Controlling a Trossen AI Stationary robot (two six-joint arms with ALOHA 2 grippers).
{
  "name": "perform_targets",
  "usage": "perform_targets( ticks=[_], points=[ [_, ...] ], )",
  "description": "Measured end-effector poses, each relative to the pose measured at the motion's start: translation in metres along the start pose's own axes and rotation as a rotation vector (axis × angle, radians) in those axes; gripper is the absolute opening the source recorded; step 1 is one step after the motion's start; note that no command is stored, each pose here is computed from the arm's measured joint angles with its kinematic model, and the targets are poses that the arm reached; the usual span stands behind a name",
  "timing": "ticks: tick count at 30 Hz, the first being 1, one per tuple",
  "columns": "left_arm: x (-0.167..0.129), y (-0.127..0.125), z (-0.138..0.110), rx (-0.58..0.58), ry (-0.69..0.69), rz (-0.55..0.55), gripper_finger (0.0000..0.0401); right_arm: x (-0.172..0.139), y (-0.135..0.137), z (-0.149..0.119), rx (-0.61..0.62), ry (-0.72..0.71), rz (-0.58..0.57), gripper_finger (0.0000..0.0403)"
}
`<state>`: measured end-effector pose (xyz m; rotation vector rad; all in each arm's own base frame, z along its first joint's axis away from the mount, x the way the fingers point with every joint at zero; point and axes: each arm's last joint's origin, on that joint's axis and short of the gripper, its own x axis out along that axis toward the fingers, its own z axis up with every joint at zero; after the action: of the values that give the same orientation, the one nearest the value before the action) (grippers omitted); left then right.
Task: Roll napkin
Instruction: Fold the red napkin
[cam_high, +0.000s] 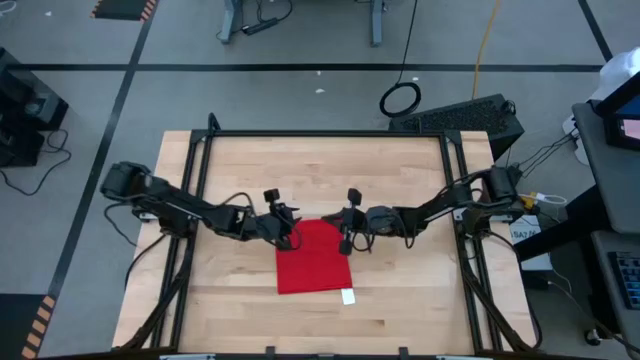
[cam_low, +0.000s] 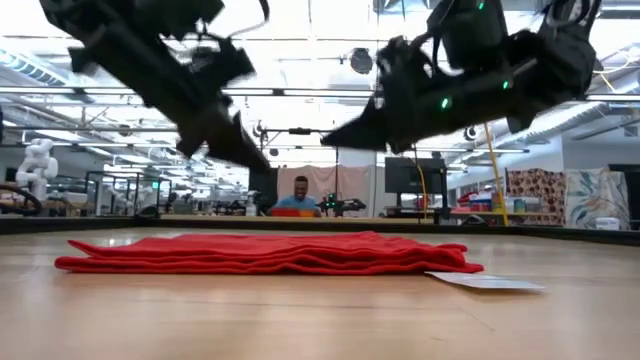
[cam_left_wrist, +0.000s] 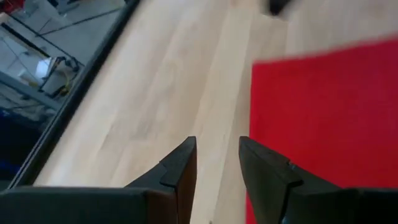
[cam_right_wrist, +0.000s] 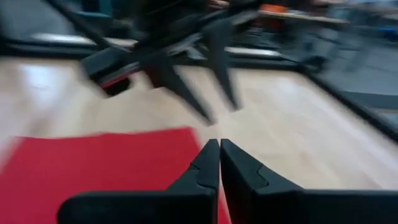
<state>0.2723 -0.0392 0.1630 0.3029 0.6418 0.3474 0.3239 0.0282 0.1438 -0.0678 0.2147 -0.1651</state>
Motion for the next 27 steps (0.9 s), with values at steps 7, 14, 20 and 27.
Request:
perform_targets(
  ticks=[7,14,20,27],
  points=[
    [-0.026,-0.020,0.015,-0.230,-0.107,-0.277,0.0127,-0.007,0.032,-0.005,0.140,0.033,0.258,0.0006],
    [-0.037,-0.087,0.004,-0.290,-0.144,-0.489,0.0127,-0.005,0.061,-0.051,0.168,0.179,0.316,0.0006],
    [-0.035,-0.135,-0.033,-0.266,-0.038,-0.566,0.0127,-0.001,0.064,-0.080,0.205,0.259,0.252,0.0006],
    [-0.043,-0.155,-0.051,-0.306,0.018,-0.588,0.0127,0.000,0.064,-0.083,0.212,0.271,0.245,0.0006]
  ],
)
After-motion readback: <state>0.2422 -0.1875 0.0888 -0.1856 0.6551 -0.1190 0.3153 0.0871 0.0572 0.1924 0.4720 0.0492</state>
